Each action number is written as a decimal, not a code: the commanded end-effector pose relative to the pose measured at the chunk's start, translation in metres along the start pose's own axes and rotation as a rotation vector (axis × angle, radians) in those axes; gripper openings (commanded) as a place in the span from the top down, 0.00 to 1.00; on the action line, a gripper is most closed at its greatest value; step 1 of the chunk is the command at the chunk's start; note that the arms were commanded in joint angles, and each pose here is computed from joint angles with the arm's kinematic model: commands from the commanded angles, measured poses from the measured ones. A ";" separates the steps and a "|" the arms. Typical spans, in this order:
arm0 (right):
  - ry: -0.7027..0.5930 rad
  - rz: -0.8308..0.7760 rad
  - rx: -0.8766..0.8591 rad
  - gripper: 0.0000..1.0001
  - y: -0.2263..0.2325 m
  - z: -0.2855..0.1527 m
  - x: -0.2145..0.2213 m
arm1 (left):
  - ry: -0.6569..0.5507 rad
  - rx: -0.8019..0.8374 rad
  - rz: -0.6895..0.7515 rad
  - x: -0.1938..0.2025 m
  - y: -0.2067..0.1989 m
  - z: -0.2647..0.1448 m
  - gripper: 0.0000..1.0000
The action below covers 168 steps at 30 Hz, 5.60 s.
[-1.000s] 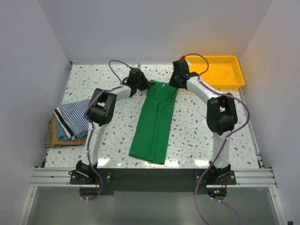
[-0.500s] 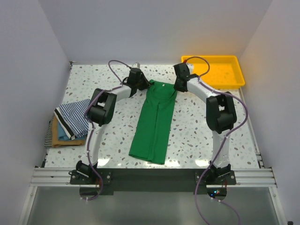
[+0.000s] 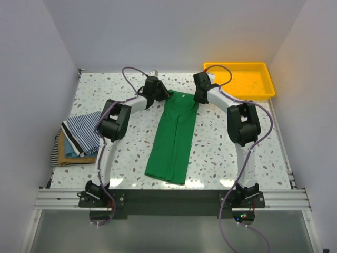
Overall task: Fold and stack the tank tops
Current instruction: Fold the tank top
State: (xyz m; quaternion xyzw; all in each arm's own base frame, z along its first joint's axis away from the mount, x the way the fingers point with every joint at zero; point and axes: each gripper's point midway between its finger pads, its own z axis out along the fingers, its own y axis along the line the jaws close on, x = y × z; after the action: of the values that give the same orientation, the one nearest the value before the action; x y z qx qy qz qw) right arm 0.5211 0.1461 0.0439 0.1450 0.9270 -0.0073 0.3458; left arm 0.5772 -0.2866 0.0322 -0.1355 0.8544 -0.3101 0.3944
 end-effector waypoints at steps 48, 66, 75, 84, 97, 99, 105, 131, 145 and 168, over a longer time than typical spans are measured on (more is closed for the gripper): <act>-0.108 0.126 -0.085 0.84 -0.005 0.007 -0.031 | 0.161 0.508 0.191 0.075 -0.141 0.002 0.84; -0.144 0.213 -0.228 0.85 0.021 0.011 -0.034 | 0.119 0.352 0.132 0.068 -0.116 0.014 0.86; -0.156 0.234 -0.258 0.85 0.024 0.003 -0.037 | 0.098 0.302 0.115 0.061 -0.105 0.014 0.87; -0.162 0.249 -0.292 0.85 0.029 -0.004 -0.039 | 0.017 0.277 0.120 0.024 -0.110 0.000 0.83; -0.210 0.273 -0.331 0.85 0.029 -0.030 -0.052 | 0.000 0.343 0.142 0.006 -0.128 -0.012 0.83; -0.209 0.273 -0.335 0.85 0.030 -0.029 -0.053 | 0.009 0.354 0.142 0.008 -0.130 -0.012 0.83; -0.165 0.272 -0.359 0.85 0.042 -0.011 -0.045 | 0.027 0.350 0.138 0.013 -0.125 -0.013 0.84; -0.084 0.210 -0.326 0.85 0.066 0.047 -0.033 | -0.095 0.316 0.119 -0.050 -0.131 -0.091 0.77; -0.216 0.145 -0.498 0.69 0.102 -0.024 -0.117 | -0.008 0.195 0.071 -0.005 -0.064 -0.184 0.65; 0.177 0.010 -0.391 0.69 -0.001 -0.202 0.139 | 0.386 -0.063 0.107 0.189 0.045 -0.327 0.55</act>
State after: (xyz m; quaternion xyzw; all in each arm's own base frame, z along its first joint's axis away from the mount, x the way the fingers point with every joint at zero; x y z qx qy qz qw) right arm 0.3470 0.2137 0.1225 0.0749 0.9239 0.1929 0.3217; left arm 0.2306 -0.2081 0.0638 -0.0456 0.9244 -0.2760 0.2592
